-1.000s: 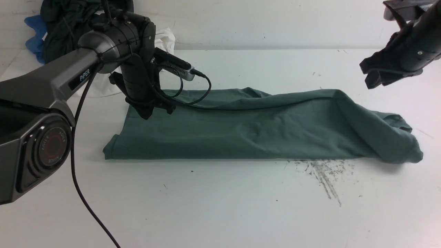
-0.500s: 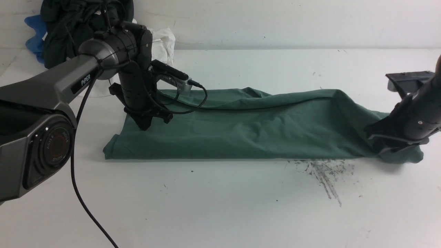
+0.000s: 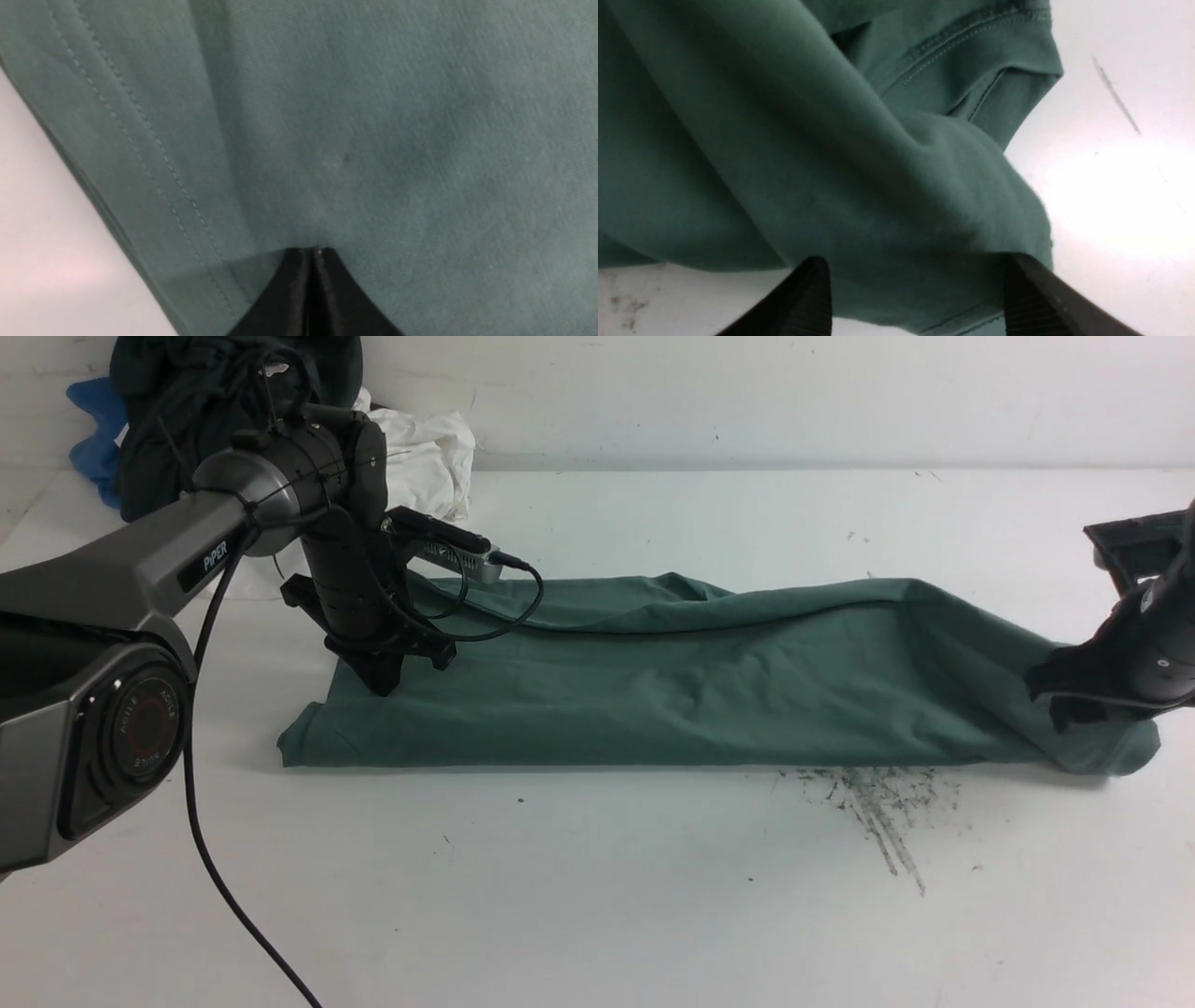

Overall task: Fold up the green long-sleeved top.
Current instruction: Use both arms to drag the lower edge of the fabric forward and fold it over the upper edge

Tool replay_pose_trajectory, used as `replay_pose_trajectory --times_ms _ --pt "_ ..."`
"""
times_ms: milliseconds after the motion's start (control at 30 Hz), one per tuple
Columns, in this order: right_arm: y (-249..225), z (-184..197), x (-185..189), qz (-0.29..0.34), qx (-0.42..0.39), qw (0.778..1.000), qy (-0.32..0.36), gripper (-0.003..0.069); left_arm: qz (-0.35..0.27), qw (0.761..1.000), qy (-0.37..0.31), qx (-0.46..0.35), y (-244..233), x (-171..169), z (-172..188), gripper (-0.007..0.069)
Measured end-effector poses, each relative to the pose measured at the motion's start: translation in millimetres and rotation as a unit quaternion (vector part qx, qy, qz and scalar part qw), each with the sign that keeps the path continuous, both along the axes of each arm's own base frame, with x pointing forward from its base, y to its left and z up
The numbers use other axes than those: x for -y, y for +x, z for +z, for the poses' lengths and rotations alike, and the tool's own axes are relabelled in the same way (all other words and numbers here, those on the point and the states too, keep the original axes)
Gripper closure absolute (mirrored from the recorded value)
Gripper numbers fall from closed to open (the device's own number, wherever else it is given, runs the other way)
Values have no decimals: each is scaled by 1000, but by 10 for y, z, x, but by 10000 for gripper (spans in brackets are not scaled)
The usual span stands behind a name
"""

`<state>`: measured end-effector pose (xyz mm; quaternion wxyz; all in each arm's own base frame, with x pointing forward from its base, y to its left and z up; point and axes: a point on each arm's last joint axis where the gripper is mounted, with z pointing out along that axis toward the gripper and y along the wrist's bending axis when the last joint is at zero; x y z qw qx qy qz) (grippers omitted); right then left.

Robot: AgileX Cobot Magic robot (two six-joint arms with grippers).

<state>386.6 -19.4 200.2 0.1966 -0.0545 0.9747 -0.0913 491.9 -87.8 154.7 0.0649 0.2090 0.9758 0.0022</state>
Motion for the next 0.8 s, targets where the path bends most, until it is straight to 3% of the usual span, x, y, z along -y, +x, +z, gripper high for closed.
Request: replay_pose_trajectory --times_ms 333,433,633,800 --pt "110 -113 0 27 26 999 -12 209 -2 1000 -4 -1 0 -7 0 633" --pt "120 -196 1 33 14 999 -15 272 -2 1000 -4 -1 0 -7 0 633" --pt "141 -145 18 33 1 999 -24 613 -2 1000 -3 -2 1 -7 -5 633" --pt "245 139 40 34 -4 999 -37 652 -2 1000 -3 -2 1 -7 -4 633"
